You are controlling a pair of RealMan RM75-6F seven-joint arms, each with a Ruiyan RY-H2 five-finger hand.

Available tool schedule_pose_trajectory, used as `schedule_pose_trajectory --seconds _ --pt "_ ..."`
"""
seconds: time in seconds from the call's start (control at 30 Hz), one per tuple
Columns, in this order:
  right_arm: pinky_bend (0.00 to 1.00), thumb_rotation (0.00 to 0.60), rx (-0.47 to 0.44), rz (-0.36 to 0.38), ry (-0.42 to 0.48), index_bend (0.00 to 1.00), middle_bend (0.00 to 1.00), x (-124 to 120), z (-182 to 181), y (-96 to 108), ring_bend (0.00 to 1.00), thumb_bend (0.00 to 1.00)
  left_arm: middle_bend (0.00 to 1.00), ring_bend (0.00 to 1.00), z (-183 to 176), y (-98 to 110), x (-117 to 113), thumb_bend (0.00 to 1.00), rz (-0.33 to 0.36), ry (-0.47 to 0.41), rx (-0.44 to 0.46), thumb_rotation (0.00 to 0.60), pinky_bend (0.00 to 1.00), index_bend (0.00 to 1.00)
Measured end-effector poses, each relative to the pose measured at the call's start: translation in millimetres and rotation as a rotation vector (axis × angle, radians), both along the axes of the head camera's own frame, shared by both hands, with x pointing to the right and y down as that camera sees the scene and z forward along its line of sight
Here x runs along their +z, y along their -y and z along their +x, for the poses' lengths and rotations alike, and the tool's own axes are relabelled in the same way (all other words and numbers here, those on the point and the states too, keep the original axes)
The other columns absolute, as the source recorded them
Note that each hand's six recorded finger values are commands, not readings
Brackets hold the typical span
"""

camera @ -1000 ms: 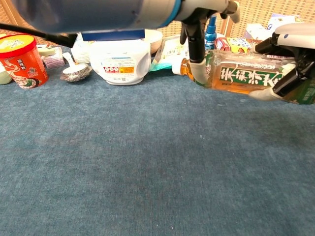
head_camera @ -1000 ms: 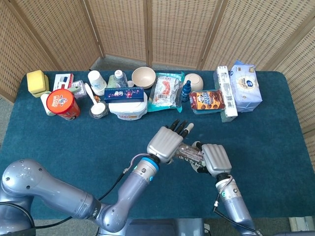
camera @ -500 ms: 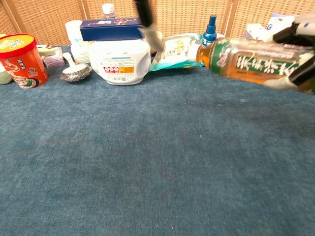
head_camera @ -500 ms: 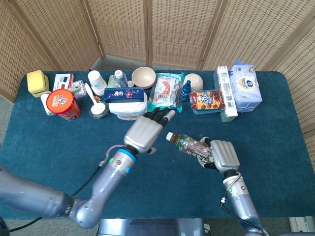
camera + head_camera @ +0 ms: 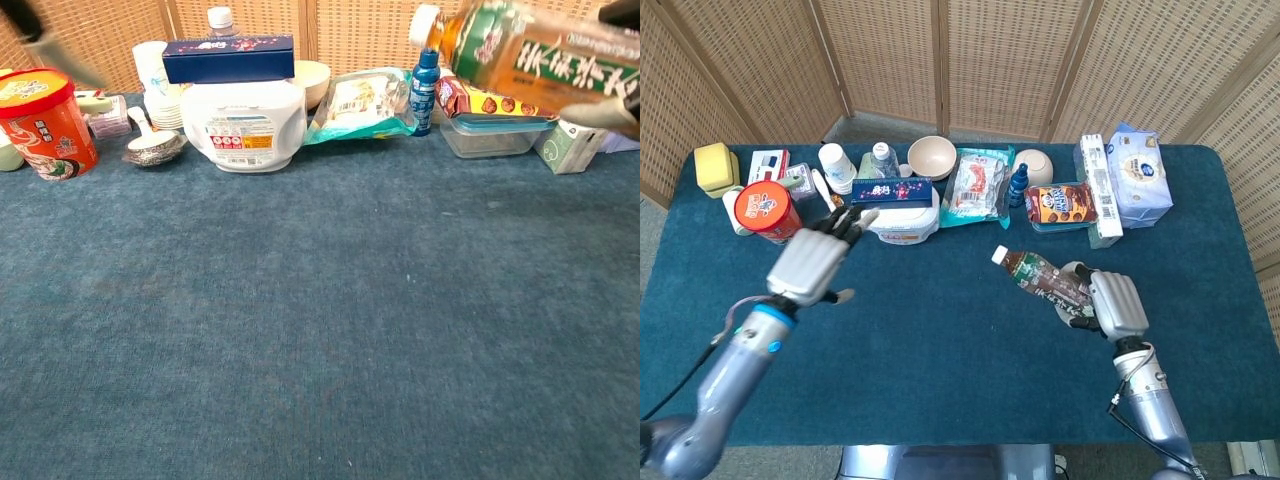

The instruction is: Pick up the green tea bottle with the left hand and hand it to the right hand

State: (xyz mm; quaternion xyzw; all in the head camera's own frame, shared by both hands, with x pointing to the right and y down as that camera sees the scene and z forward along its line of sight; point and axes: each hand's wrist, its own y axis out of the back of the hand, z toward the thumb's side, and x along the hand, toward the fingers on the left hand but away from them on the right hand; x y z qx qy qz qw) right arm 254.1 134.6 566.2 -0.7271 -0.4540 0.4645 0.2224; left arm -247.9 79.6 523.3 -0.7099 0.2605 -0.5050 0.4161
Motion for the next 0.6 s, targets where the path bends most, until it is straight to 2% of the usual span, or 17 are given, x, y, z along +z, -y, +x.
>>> schedule_pose_trajectory --seconds 0.2,0.33,0.43,0.6 --pt "0.83 0.600 0.019 0.038 0.149 0.51 0.69 0 -6 6 0.57 0.87 0.00 0.00 -70 -35 7 0.00 -0.013 -0.040 -0.056 0.600 0.21 0.00" --pt "0.83 0.600 0.039 0.052 0.255 0.51 0.69 3 -12 9 0.57 0.87 0.00 0.00 -134 -66 14 0.00 -0.012 -0.028 -0.142 0.600 0.21 0.00" --pt "0.83 0.600 0.060 0.058 0.345 0.51 0.69 7 -17 11 0.57 0.87 0.00 0.00 -168 -85 14 0.00 -0.001 -0.019 -0.198 0.600 0.21 0.00" --pt "0.82 0.600 0.102 0.046 0.480 0.52 0.69 11 -22 12 0.57 0.86 0.00 0.00 -195 -111 12 0.00 0.022 -0.025 -0.252 0.600 0.21 0.00"
